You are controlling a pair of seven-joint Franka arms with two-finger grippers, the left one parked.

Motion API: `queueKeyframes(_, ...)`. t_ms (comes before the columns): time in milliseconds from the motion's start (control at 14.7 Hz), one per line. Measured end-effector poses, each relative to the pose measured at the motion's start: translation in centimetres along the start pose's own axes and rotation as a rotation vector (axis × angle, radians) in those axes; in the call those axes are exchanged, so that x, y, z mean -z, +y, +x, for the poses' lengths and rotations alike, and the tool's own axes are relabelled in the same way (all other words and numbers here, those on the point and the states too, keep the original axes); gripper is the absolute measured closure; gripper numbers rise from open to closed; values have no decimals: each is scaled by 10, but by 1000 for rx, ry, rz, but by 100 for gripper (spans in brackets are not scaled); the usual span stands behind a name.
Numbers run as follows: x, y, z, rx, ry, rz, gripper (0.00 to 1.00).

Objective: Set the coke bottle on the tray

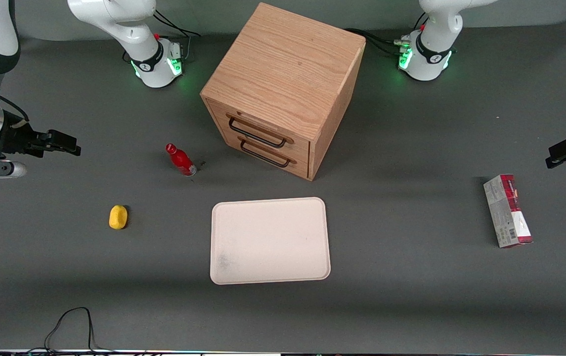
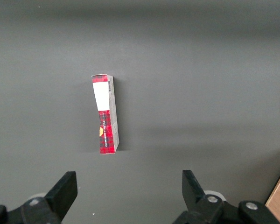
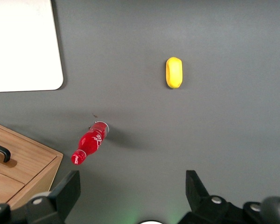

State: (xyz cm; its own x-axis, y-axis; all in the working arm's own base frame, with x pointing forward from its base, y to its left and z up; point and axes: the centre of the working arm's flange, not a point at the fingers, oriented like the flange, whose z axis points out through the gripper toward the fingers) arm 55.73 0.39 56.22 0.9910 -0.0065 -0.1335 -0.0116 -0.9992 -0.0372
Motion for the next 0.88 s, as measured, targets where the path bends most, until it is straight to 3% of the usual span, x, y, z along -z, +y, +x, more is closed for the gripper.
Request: queueKeyframes(883,1,15,-1,-26,-8,3,0)
